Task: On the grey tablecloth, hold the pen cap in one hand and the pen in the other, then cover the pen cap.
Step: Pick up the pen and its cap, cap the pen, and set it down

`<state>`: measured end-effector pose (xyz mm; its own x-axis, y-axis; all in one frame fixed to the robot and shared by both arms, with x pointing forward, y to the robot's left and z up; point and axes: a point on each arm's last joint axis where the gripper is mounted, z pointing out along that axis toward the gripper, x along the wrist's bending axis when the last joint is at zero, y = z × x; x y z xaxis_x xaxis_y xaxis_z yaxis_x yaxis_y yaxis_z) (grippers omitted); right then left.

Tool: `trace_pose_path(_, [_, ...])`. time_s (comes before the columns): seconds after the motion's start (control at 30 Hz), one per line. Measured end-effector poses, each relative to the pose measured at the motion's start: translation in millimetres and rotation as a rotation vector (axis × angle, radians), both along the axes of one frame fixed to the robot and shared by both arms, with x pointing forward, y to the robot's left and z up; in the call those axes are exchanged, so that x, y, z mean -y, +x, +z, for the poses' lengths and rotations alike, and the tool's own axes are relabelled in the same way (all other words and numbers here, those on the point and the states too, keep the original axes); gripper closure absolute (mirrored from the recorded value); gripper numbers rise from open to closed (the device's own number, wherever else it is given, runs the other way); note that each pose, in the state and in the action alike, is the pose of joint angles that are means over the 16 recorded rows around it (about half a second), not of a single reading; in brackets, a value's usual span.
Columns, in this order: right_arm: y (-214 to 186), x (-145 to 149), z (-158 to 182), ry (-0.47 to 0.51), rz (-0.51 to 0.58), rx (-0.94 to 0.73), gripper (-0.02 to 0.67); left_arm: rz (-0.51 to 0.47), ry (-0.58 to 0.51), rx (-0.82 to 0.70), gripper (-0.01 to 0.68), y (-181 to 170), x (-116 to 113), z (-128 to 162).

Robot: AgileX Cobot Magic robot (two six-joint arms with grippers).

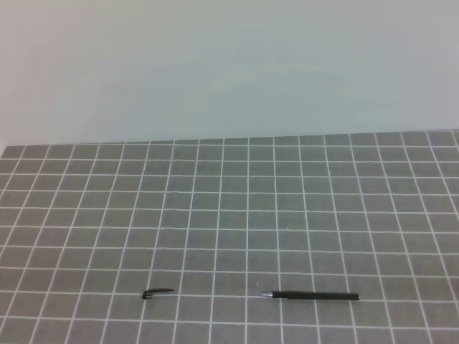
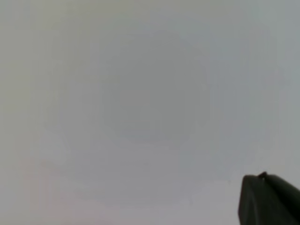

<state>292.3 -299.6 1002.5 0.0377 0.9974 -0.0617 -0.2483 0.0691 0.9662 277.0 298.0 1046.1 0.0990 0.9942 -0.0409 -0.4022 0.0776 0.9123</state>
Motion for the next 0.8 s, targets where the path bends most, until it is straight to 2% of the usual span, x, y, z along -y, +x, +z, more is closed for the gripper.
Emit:
trace_pose_path(0.43, [-3,1,11,0.063,0.011,0.057,0.650,-0.011,-0.026,-0.021,0.672,0,0,0])
trace_pose_path(0.8, [-13,-1,55,0.139,0.035,-0.073,0.650,-0.023,-0.054,-0.027,0.672,0,0,0])
